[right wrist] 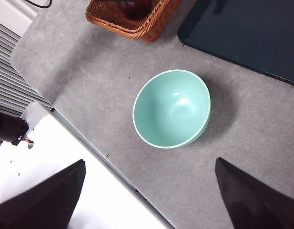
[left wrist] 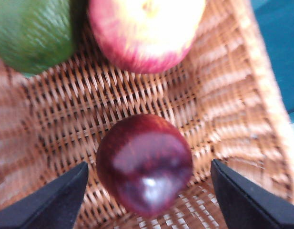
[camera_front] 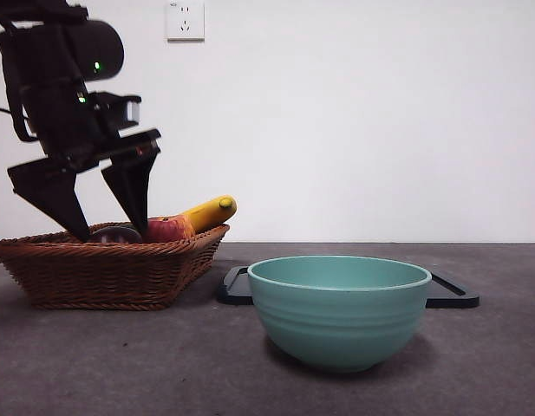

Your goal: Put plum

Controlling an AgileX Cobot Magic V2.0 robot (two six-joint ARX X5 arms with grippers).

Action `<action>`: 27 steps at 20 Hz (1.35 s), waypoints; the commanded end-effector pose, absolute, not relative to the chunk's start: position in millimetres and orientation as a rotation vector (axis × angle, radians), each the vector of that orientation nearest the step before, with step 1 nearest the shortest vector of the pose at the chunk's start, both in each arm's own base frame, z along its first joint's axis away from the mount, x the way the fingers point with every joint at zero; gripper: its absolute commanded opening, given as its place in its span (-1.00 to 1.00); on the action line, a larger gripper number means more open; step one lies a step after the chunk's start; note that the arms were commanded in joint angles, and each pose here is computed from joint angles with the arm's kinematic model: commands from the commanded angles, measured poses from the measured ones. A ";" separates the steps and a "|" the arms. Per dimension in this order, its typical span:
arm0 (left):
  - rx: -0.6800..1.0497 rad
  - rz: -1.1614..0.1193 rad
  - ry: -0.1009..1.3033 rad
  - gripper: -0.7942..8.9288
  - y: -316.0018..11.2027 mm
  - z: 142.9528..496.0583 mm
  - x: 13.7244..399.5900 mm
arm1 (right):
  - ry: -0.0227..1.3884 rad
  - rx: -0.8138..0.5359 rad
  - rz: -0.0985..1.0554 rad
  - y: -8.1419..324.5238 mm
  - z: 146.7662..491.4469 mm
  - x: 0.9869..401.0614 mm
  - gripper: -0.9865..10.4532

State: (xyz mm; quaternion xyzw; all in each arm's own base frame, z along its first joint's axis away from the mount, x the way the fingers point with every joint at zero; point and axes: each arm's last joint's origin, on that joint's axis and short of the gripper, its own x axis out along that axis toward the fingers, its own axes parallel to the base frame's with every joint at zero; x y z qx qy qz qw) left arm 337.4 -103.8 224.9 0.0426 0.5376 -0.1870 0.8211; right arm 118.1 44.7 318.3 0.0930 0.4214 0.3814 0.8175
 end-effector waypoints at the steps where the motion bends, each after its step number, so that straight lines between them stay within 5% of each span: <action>1: 0.113 -0.409 1.138 0.01 -107.7 219.0 345.5 | 0.876 0.190 0.825 45.8 323.3 119.8 -0.07; 11: 0.123 -0.414 1.178 -0.01 -110.5 203.9 349.9 | 0.867 0.188 0.826 45.9 323.8 120.4 -0.07; 14: 0.125 -0.413 1.191 -0.29 -110.6 202.1 349.4 | 0.867 0.188 0.826 45.9 323.9 120.3 -0.07; 17: 0.124 -0.416 1.187 -0.34 -111.0 203.8 349.3 | 0.867 0.188 0.826 45.9 323.9 120.3 -0.07; 22: 0.109 -0.479 1.094 -0.34 -115.6 262.7 332.6 | 0.867 0.188 0.826 45.9 323.9 120.3 -0.07; 27: 0.110 -0.783 0.947 -0.34 -145.6 336.0 258.1 | 0.866 0.187 0.825 45.9 323.9 120.4 -0.07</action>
